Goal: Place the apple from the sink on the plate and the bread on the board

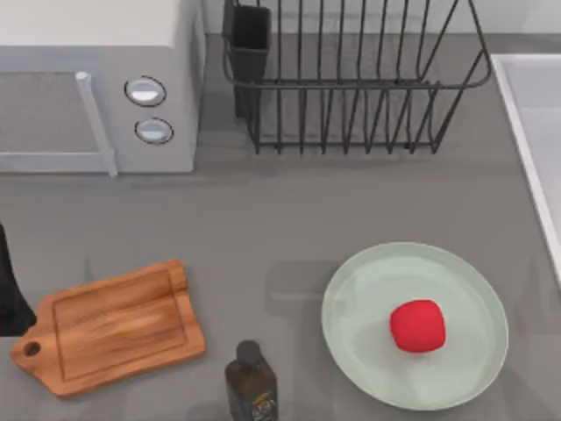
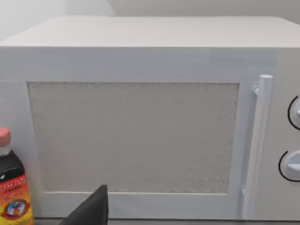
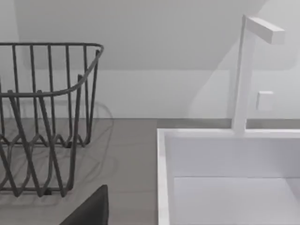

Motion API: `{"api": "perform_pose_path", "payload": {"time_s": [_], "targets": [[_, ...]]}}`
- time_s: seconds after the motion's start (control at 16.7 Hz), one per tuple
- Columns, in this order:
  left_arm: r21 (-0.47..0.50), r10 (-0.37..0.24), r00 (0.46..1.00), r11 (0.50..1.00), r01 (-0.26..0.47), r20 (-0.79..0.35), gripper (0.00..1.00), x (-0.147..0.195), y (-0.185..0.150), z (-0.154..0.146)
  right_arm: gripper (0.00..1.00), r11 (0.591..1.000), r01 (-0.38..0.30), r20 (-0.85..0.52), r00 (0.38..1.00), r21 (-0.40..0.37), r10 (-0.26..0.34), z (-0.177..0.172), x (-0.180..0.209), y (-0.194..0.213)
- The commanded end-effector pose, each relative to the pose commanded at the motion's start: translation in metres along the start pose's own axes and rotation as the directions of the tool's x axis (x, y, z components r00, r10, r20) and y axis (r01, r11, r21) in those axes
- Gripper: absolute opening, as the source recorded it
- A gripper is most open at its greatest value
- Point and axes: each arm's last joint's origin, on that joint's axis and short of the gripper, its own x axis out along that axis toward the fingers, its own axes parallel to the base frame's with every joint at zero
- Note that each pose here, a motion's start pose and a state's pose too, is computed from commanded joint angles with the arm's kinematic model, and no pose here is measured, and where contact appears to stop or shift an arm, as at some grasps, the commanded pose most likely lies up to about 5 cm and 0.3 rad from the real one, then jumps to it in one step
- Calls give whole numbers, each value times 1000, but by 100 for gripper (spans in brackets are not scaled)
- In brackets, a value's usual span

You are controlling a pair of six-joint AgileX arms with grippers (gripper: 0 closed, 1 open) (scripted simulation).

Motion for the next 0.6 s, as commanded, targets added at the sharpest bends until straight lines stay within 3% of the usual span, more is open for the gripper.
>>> {"api": "perform_pose_path", "payload": {"time_s": [0.36,0.6], "targets": [[10,3,1000,1000,-3,-10,100,0,0,2,100,1000,0,0,1000,0,0,0,0,0],[146,38,989,989,-16,-143,100,4,4,20,100,1000,0,0,1000,0,0,0,0,0]]}}
